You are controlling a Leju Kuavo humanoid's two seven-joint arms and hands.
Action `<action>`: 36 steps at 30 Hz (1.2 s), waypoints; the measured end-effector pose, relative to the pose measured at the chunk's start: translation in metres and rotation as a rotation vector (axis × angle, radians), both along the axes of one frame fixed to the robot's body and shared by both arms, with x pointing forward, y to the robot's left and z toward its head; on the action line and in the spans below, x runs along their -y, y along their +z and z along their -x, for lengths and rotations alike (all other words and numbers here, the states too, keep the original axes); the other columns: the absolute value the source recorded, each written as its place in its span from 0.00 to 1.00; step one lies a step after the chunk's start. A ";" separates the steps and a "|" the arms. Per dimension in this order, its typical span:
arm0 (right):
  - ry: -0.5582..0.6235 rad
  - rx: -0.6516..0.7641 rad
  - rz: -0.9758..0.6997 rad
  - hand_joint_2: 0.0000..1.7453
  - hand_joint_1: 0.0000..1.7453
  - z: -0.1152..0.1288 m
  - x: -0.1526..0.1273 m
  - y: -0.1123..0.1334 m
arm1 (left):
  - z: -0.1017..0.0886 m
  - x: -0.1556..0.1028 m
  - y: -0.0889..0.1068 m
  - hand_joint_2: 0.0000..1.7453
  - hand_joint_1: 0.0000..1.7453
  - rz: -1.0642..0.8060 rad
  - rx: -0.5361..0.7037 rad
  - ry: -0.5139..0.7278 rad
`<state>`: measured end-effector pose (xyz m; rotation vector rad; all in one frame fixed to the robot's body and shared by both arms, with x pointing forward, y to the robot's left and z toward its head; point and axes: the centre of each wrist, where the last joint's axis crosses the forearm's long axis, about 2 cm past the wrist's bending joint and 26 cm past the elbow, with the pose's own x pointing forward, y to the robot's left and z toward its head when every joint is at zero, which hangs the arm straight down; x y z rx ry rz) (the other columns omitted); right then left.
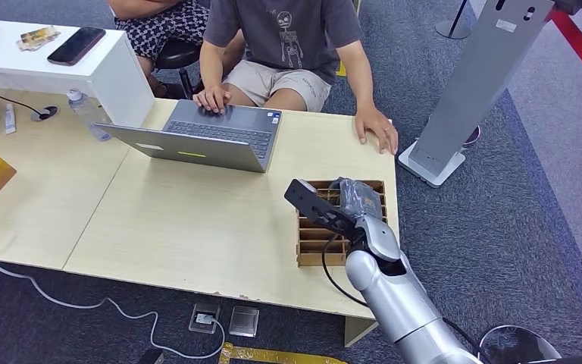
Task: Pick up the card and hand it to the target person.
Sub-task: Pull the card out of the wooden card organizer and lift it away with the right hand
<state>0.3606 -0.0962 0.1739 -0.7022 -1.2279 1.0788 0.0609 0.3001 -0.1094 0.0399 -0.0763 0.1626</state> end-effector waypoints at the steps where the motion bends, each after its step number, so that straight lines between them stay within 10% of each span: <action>1: 0.001 0.000 0.003 1.00 0.48 0.000 0.000 0.000 | 0.000 0.000 0.000 1.00 0.00 0.000 0.000 0.000; 22: 0.005 0.002 0.007 1.00 0.87 -0.001 0.001 0.000 | 0.000 0.000 0.000 1.00 0.00 0.000 -0.003 0.004; 36: 0.013 0.019 -0.006 1.00 0.87 0.002 0.003 -0.002 | 0.000 0.000 0.000 1.00 0.00 -0.009 0.012 0.017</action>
